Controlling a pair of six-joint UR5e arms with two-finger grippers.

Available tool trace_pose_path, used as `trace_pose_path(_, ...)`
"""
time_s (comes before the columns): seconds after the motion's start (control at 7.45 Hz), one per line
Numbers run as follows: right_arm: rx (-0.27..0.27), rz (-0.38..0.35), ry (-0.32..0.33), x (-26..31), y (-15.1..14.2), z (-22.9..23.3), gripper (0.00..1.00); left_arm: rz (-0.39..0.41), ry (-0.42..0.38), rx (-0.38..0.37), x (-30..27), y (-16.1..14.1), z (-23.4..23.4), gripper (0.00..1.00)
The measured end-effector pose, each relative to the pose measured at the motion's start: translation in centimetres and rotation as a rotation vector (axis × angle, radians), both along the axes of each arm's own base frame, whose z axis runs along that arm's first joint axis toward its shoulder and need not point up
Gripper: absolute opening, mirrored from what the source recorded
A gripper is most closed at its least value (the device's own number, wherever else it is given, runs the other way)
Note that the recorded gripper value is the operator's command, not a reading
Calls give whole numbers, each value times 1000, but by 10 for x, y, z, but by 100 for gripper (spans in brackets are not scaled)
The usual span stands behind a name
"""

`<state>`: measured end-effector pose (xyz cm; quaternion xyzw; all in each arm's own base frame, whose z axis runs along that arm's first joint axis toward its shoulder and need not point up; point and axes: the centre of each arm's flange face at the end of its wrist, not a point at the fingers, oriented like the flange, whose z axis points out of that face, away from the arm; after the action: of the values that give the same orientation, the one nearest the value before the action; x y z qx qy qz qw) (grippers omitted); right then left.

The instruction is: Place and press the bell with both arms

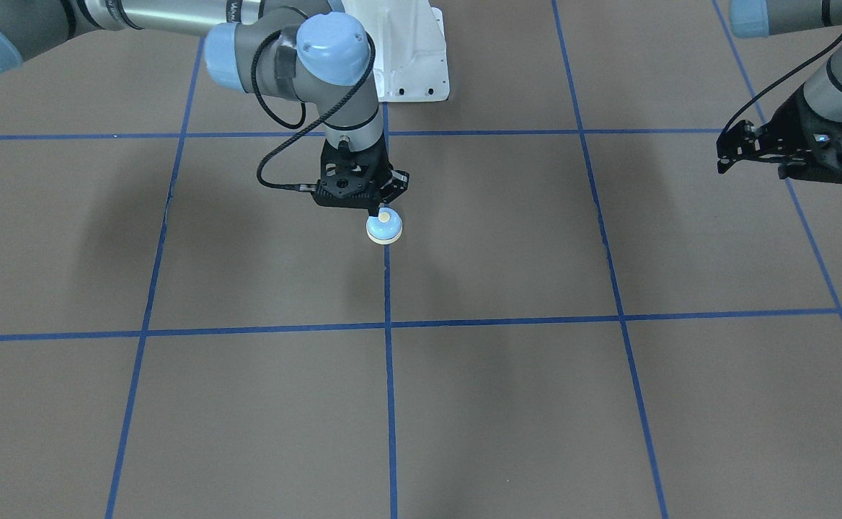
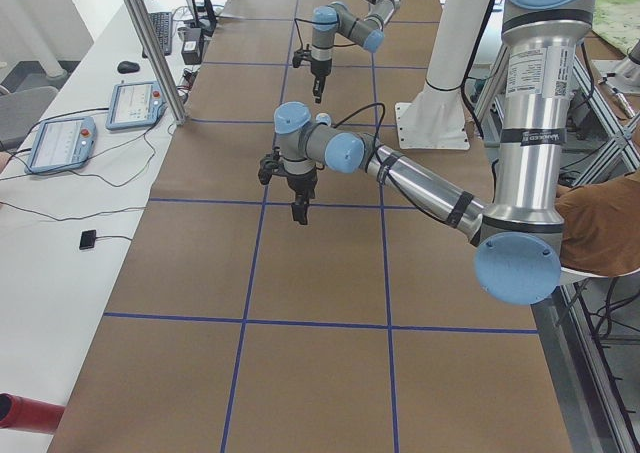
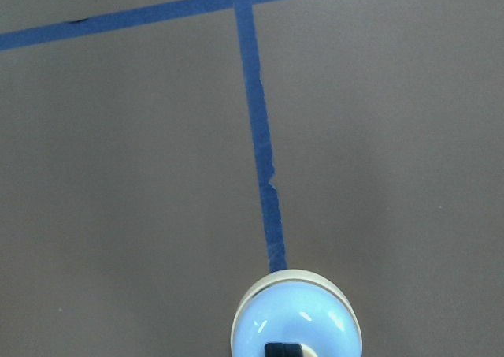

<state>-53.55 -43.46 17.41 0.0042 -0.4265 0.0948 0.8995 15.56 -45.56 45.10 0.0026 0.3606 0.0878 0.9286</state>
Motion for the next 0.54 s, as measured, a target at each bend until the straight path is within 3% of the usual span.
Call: trace_pose_path(0.54,63,-85,33,195,-22,117,0,78,-1,62,-31,9,27,99)
